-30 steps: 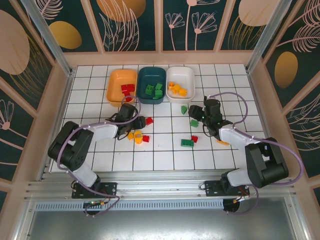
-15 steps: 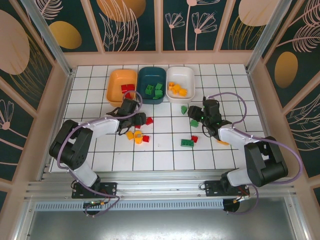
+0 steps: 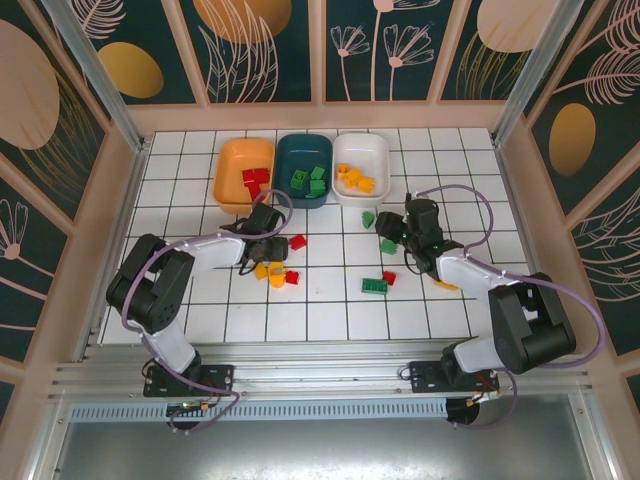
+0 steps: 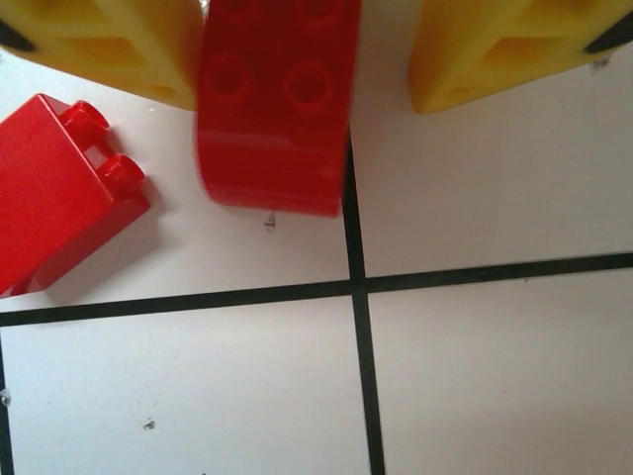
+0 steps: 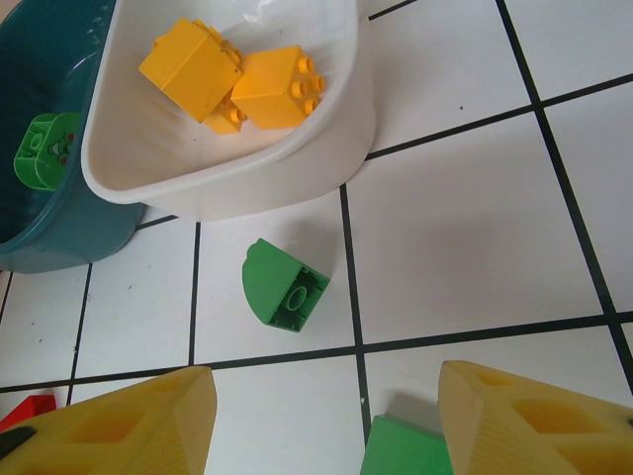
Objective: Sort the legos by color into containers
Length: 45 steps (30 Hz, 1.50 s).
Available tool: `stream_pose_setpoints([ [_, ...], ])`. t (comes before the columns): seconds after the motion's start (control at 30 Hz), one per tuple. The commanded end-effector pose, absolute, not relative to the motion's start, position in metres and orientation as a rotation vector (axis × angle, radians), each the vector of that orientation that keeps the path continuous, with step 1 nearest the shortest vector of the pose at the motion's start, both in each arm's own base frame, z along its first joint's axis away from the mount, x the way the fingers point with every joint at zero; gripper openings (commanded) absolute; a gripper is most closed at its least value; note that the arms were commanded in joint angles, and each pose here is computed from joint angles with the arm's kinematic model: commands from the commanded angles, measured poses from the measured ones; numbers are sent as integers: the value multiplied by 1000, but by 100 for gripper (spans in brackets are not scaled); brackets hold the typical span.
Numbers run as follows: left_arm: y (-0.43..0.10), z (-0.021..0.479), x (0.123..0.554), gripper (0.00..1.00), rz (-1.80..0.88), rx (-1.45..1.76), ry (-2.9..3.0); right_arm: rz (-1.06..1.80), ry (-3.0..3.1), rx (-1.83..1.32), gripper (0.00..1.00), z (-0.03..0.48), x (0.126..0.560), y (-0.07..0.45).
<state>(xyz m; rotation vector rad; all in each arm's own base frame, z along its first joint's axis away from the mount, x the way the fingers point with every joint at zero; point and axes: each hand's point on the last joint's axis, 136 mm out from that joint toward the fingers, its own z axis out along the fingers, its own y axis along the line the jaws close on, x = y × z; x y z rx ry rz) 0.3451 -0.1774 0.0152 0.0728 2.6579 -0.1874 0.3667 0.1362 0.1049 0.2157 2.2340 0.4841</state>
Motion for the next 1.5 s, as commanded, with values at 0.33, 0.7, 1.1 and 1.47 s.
stream_pose_setpoints([
  [0.33, -190, 58, 376, 32, -200, 48, 2561, 482, 2181, 213, 62, 121, 371, 137],
  [0.7, -150, 151, 458, 29, -200, -183, 2348, 462, 2143, 230, 62, 131, 369, 130],
  [1.1, -95, 104, 548, 30, -260, -402, 2410, 590, 2215, 442, 63, 103, 356, 89],
  [1.47, -102, 88, 558, 67, -323, -390, 2420, 366, 2251, 747, 70, 86, 318, 17],
])
